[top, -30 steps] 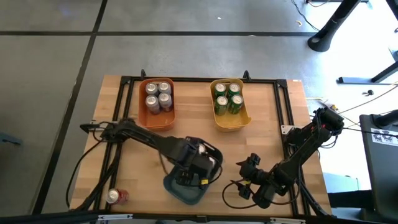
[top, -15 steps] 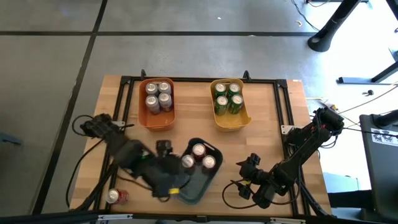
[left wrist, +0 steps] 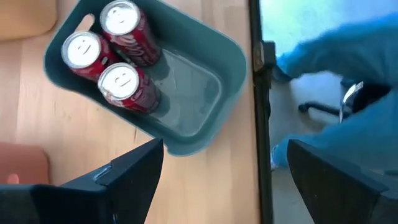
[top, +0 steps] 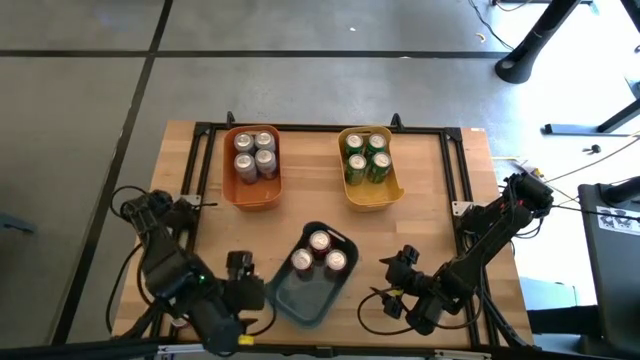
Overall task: Sort soda cans
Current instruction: Put the red soda can into the blue bin
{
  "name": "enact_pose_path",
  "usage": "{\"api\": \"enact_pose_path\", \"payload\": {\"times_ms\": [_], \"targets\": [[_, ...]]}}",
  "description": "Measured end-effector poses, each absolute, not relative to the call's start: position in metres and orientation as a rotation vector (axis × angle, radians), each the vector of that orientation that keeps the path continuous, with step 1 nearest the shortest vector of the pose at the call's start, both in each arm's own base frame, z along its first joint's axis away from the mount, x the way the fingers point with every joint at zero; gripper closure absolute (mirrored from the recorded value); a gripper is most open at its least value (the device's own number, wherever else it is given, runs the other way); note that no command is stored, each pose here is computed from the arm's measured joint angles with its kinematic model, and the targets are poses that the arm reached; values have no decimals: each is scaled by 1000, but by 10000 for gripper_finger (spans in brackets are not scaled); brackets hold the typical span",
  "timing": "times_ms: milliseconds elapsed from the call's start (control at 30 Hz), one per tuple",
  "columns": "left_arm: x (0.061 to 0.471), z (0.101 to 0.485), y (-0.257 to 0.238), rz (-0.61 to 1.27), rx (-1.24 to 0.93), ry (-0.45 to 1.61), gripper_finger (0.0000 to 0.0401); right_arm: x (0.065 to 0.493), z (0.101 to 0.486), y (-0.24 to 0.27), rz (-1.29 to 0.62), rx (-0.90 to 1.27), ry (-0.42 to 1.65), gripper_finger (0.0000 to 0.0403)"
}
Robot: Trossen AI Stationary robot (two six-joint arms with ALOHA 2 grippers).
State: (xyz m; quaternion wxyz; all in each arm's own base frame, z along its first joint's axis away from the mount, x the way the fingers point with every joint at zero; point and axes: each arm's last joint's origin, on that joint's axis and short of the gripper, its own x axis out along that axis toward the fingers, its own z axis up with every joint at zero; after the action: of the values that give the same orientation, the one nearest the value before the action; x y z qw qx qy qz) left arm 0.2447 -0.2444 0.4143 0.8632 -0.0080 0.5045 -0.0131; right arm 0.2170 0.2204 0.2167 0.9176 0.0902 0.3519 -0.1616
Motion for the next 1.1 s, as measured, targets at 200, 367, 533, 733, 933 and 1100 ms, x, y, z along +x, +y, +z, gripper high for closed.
{"api": "enact_pose_path", "payload": {"times_ms": [200,367,533,733,933,1100], "targets": [[248,412,-247,-18,-41,1050,70,217,217,220,-333,185,723,26],[255,409,-242,17,-30,1064,42,217,217,220,-340,181,712,26],[254,408,-244,9,-22,1067,8,217,217,220,-342,180,709,26],[237,408,-260,16,17,1009,3,217,217,220,-348,175,702,26],[193,399,-256,112,-93,1025,3,218,218,219,-365,164,672,26],[144,382,-238,230,-268,1066,3,218,218,219,-367,158,667,26]]}}
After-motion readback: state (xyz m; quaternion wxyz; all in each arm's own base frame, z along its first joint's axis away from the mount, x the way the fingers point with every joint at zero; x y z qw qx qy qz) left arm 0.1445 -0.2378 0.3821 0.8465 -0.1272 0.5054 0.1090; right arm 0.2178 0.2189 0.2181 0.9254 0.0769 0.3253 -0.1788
